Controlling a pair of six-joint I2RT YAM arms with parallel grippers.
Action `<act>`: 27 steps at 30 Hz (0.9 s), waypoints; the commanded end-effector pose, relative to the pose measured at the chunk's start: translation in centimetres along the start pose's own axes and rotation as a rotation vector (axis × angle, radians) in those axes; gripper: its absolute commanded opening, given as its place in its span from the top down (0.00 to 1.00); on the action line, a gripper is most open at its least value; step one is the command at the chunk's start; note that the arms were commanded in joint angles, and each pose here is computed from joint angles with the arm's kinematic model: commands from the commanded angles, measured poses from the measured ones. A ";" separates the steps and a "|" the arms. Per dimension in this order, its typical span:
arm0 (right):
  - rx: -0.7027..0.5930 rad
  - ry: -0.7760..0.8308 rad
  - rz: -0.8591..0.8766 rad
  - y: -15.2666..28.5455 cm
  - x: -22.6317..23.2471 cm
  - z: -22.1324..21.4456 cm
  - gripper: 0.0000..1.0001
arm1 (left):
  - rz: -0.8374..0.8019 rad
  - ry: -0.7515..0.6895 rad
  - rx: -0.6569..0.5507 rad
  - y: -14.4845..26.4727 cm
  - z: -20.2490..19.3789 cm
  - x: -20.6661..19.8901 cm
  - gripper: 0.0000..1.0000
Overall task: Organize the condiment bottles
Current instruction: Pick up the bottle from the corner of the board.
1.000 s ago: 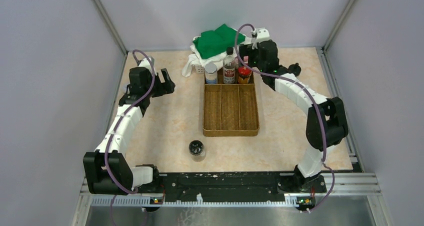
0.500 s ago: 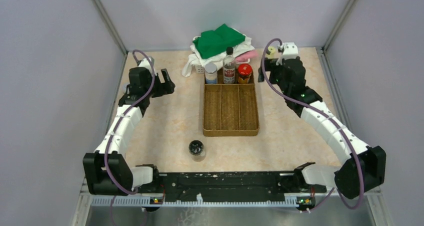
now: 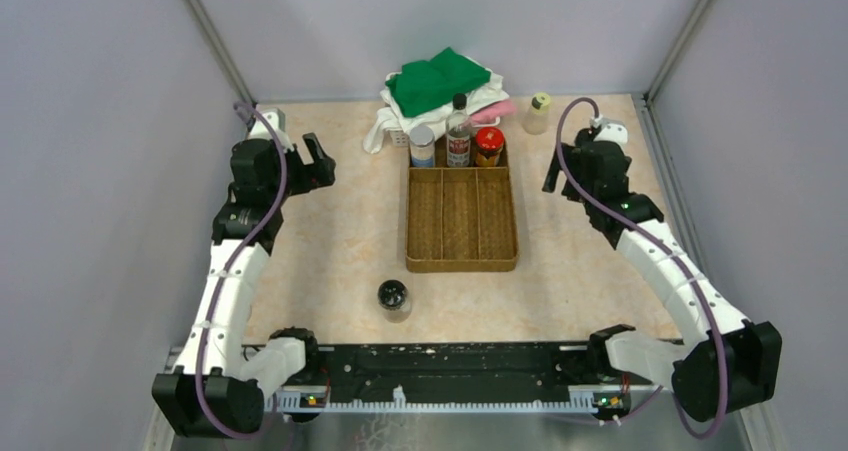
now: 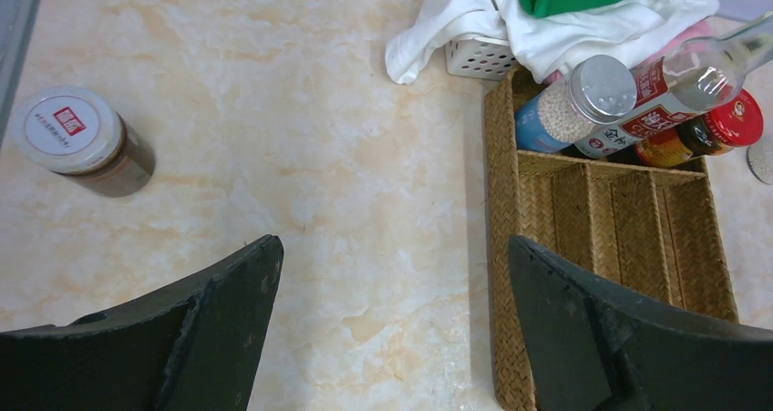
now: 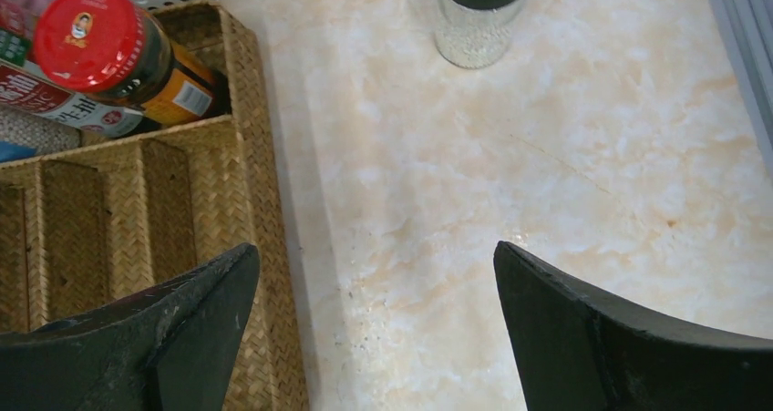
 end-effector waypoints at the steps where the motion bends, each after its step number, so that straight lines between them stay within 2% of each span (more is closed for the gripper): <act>1: -0.055 -0.078 -0.036 1.6 -1.1 1.7 0.01 | 0.048 0.001 -0.008 1.9 1.1 0.6 0.01; 7: -0.028 -0.113 -0.041 2.0 -2.1 1.7 0.01 | 0.076 0.005 -0.023 5.0 2.0 0.8 0.01; 11: 0.012 -0.090 0.020 2.0 -1.5 0.8 0.01 | 0.065 0.057 -0.008 7.0 2.2 0.3 0.01; 14: 0.038 -0.078 0.086 2.0 -0.9 -0.1 0.02 | 0.037 0.091 0.011 7.9 1.9 -0.4 0.01; 17: 0.065 -0.067 0.139 1.7 -0.3 -1.0 0.03 | 0.078 0.101 0.085 8.2 0.3 0.1 0.01; 23: 0.169 -0.054 0.213 0.7 1.2 -2.3 0.06 | 0.345 0.166 0.151 8.3 -2.8 3.5 0.01; 27: 0.224 -0.031 0.246 0.2 2.7 -2.9 0.07 | 0.707 0.258 0.317 8.8 -5.1 7.3 0.01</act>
Point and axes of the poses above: each gripper's point midway between its finger pads, its own y axis back along the fingers, its own x axis along the line the jaws close on, z = x × y, the point moved 3 cm from there along y, back along the fingers, and after that the axes turned 15 degrees about -y, right-handed, at the moved point
